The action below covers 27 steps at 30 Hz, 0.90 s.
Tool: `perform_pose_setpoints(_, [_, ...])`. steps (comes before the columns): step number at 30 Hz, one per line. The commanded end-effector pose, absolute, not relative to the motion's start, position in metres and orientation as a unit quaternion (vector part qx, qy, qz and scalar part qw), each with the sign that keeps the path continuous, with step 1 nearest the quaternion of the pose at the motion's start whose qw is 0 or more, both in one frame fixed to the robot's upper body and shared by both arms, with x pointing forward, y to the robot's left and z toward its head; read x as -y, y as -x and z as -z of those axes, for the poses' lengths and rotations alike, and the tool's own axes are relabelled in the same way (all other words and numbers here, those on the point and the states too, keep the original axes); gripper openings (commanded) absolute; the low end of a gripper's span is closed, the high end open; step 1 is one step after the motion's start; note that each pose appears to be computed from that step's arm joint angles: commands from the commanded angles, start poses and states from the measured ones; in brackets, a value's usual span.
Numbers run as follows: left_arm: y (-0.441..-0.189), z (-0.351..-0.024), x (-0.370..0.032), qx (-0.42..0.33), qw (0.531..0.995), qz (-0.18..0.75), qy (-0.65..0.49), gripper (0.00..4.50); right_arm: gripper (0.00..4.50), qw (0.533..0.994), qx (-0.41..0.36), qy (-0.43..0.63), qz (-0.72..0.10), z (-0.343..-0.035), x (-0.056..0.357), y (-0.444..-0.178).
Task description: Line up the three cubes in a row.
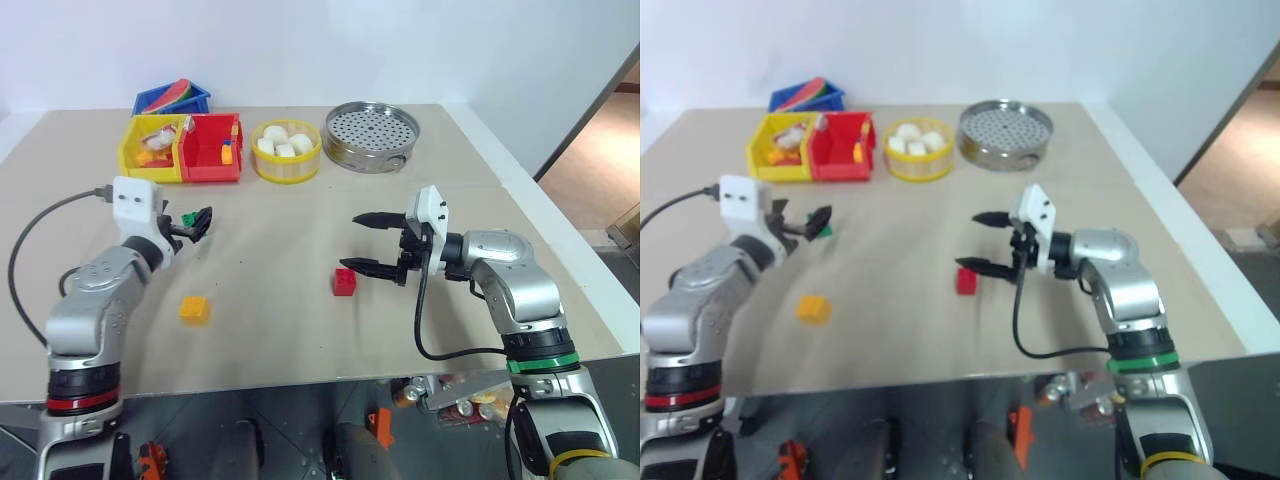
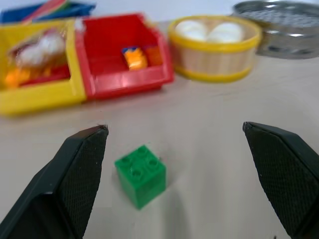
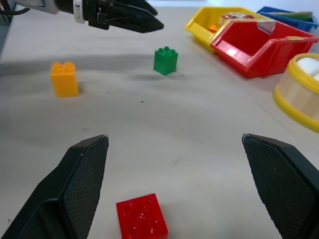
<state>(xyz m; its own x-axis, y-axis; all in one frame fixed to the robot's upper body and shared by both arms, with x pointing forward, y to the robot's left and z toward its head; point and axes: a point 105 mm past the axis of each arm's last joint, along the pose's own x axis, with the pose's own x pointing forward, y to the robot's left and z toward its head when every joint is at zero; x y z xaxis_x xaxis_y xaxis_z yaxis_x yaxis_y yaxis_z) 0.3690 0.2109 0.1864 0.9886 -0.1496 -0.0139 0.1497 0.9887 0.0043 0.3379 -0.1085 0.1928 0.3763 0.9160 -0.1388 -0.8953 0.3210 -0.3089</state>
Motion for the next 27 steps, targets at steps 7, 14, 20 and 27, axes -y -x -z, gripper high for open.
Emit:
perform_pose_setpoints(7, [-0.383, -0.182, -0.201, -0.034, 0.999, -0.009, 0.016, 4.5, 4.45, 0.814, 0.049, 0.194, -0.545, -0.202, 0.117, -0.342])
perform_pose_setpoints(14, [-0.388, -0.175, -0.205, -0.051, 0.996, -0.059, 0.041, 4.5, 4.45, 0.814, 0.047, 0.2, -0.544, -0.202, 0.12, -0.344])
perform_pose_setpoints(20, [-0.393, -0.18, -0.213, -0.04, 0.995, -0.08, 0.034, 4.5, 4.45, 0.815, 0.044, 0.206, -0.54, -0.201, 0.123, -0.346])
perform_pose_setpoints(27, [-0.399, -0.173, -0.216, -0.055, 0.994, -0.09, 0.027, 4.5, 4.45, 0.816, 0.043, 0.212, -0.537, -0.2, 0.125, -0.346])
